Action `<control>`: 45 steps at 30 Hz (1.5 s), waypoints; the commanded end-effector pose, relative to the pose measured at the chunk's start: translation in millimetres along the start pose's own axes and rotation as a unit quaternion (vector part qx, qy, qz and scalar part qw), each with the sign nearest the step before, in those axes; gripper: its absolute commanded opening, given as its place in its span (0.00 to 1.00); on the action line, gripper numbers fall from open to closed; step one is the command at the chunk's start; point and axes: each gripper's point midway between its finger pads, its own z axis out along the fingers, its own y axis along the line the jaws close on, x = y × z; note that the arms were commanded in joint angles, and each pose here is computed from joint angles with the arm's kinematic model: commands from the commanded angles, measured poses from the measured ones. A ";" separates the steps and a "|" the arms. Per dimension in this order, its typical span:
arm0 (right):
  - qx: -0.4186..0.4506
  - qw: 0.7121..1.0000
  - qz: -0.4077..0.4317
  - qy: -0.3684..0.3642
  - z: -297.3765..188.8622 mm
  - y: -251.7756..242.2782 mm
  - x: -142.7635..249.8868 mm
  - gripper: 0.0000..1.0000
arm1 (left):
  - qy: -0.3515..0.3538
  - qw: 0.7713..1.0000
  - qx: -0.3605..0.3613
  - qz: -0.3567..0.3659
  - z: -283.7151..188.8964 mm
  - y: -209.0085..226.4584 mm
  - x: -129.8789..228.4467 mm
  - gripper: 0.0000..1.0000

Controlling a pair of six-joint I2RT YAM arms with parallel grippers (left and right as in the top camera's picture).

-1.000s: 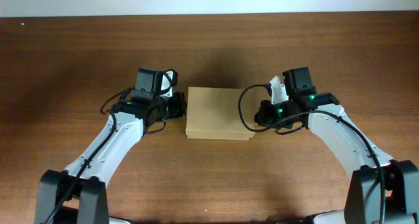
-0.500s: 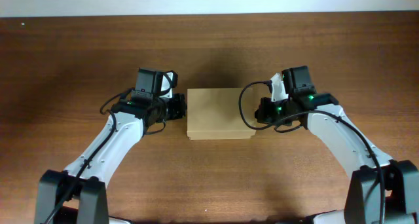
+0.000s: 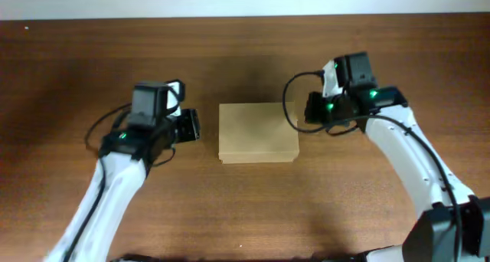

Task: Pack container

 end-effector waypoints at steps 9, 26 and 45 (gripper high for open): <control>-0.006 0.984 -0.109 -0.144 -121.3 39.6 -38.3 0.04 | -0.130 0.982 -0.004 0.135 -110.5 -16.9 -8.3 0.02; 0.004 0.969 -0.086 -0.231 -167.1 -5.9 122.3 0.04 | -0.152 0.977 0.001 0.148 -136.5 -19.8 1.5 0.02; -0.128 0.925 -0.050 -0.353 -214.8 31.5 122.2 0.99 | -0.150 0.977 0.000 0.148 -135.4 -19.5 1.6 1.00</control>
